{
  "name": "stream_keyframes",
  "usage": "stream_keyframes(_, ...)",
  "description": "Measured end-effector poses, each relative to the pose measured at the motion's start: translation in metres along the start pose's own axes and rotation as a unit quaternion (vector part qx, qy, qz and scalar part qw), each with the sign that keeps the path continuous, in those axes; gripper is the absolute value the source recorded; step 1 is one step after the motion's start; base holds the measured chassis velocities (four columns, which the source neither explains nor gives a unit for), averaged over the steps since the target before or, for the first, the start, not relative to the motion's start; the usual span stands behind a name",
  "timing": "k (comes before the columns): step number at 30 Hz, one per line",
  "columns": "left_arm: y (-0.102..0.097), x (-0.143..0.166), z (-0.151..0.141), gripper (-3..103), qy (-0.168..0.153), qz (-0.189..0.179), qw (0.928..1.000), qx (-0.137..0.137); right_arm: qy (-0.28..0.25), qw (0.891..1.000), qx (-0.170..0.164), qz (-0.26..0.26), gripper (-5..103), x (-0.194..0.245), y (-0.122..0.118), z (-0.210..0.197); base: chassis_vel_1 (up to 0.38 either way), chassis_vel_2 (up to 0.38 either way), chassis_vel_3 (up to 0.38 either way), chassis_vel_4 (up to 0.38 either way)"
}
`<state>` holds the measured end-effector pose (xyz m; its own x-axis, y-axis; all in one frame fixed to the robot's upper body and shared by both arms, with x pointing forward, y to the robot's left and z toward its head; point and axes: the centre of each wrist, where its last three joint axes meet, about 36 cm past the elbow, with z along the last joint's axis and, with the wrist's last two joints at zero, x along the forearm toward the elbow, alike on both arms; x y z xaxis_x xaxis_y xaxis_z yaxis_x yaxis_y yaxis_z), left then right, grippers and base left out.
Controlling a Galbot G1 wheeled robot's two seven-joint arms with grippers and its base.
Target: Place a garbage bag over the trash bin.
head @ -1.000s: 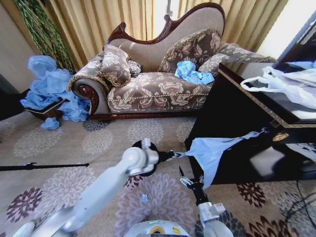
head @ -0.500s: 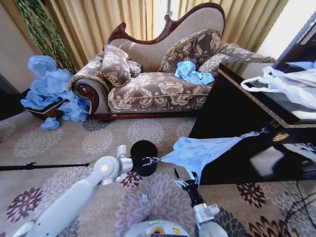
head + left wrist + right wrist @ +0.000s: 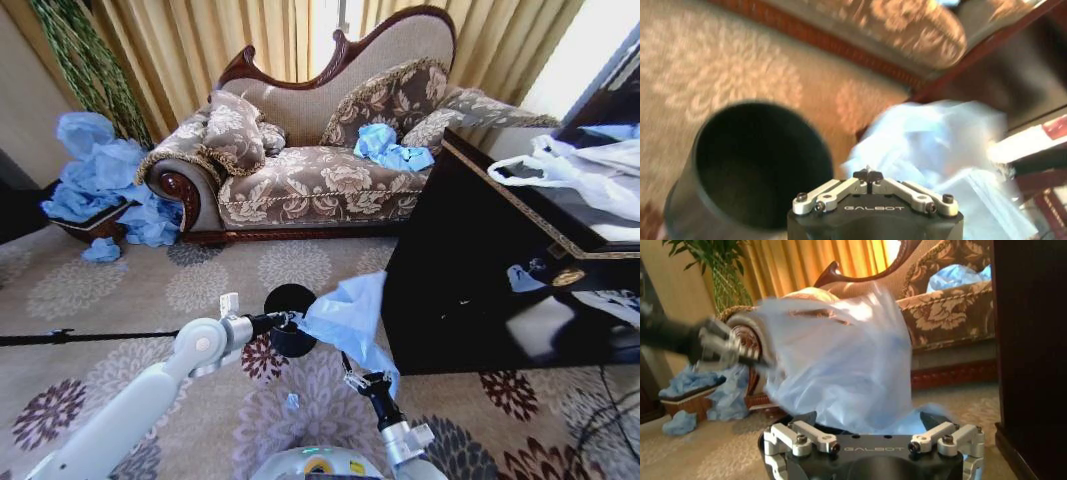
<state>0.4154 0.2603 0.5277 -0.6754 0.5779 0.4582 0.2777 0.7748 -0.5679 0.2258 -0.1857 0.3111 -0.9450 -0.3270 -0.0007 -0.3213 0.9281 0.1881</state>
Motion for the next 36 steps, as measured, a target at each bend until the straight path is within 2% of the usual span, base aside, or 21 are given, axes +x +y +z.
stream_keyframes(5,-0.011,0.006,-0.015,0,-0.03,0.01,0.9994,-0.015,0.004,1.0,0.008,-0.003,100,0.007,-0.009,0.005,0.0,0.0,0.0,0.0)
stream_keyframes(8,-0.015,0.009,-0.018,0,-0.036,0.014,0.999,-0.022,0.002,1.0,0.009,0.001,100,0.009,-0.015,0.0,0.0,0.0,0.0,0.0)
stream_keyframes(13,-0.024,0.014,-0.015,0,-0.044,0.02,0.9978,-0.045,-0.021,1.0,0.015,0.017,100,0.006,-0.034,-0.028,0.0,0.0,0.0,0.0)
stream_keyframes(15,-0.028,0.018,-0.007,0,-0.045,0.023,0.9969,-0.061,-0.049,0.998,0.038,0.028,100,-0.002,-0.048,-0.06,0.0,0.0,0.0,0.0)
stream_keyframes(17,-0.03,0.019,-0.004,0,-0.044,0.024,0.9966,-0.066,-0.055,0.997,0.042,0.029,101,-0.005,-0.053,-0.071,0.0,0.0,0.0,0.0)
stream_keyframes(18,-0.033,0.021,-0.001,0,-0.043,0.026,0.9963,-0.07,-0.061,0.997,0.036,0.03,101,-0.008,-0.056,-0.088,0.0,0.0,0.0,0.0)
stream_keyframes(19,-0.035,0.023,0.002,0,-0.042,0.028,0.996,-0.073,-0.064,0.997,0.027,0.03,93,-0.011,-0.056,-0.1,0.0,0.0,0.0,0.0)
stream_keyframes(22,-0.038,0.025,0.007,0,-0.039,0.032,0.9955,-0.08,-0.063,0.998,0.006,0.021,93,-0.015,-0.055,-0.125,0.0,0.0,0.0,0.0)
stream_keyframes(23,-0.041,0.027,0.012,0,-0.038,0.036,0.9949,-0.087,-0.058,0.998,-0.008,0.01,82,-0.018,-0.05,-0.142,0.0,0.0,0.0,0.0)
stream_keyframes(25,-0.042,0.027,0.013,0,-0.038,0.038,0.9945,-0.09,-0.054,0.998,-0.017,0.004,82,-0.021,-0.047,-0.149,0.0,0.0,0.0,0.0)
stream_keyframes(26,-0.043,0.028,0.014,0,-0.038,0.042,0.994,-0.093,-0.048,0.998,-0.027,-0.003,71,-0.023,-0.044,-0.154,0.0,0.0,0.0,0.0)
stream_keyframes(27,-0.045,0.028,0.016,0,-0.04,0.048,0.9932,-0.098,-0.025,0.998,-0.053,-0.013,71,-0.03,-0.039,-0.164,0.0,0.0,0.0,0.0)
stream_keyframes(28,-0.047,0.028,0.017,0,-0.04,0.051,0.9929,-0.1,-0.007,0.997,-0.074,-0.021,60,-0.036,-0.037,-0.17,0.0,0.0,0.0,0.0)
stream_keyframes(29,-0.048,0.029,0.017,0,-0.04,0.053,0.9926,-0.102,0.009,0.995,-0.09,-0.028,60,-0.041,-0.037,-0.174,0.0,0.0,0.0,0.0)
stream_keyframes(30,-0.048,0.029,0.017,0,-0.04,0.053,0.9926,-0.102,0.009,0.995,-0.09,-0.028,60,-0.041,-0.037,-0.174,0.0,0.0,0.0,0.0)
stream_keyframes(31,-0.049,0.029,0.018,0,-0.04,0.056,0.9921,-0.104,0.038,0.992,-0.117,-0.042,49,-0.051,-0.039,-0.179,0.0,0.0,0.0,0.0)
stream_keyframes(34,-0.05,0.029,0.02,0,-0.039,0.058,0.9918,-0.107,0.065,0.988,-0.133,-0.051,49,-0.062,-0.045,-0.177,0.0,0.0,0.0,0.0)
stream_keyframes(35,-0.05,0.03,0.021,0,-0.039,0.06,0.9915,-0.108,0.095,0.984,-0.141,-0.059,38,-0.07,-0.05,-0.175,0.0,0.0,0.0,0.0)
stream_keyframes(36,-0.05,0.03,0.022,0,-0.04,0.061,0.9913,-0.109,0.113,0.981,-0.144,-0.064,38,-0.074,-0.053,-0.173,0.0,0.0,0.0,0.0)
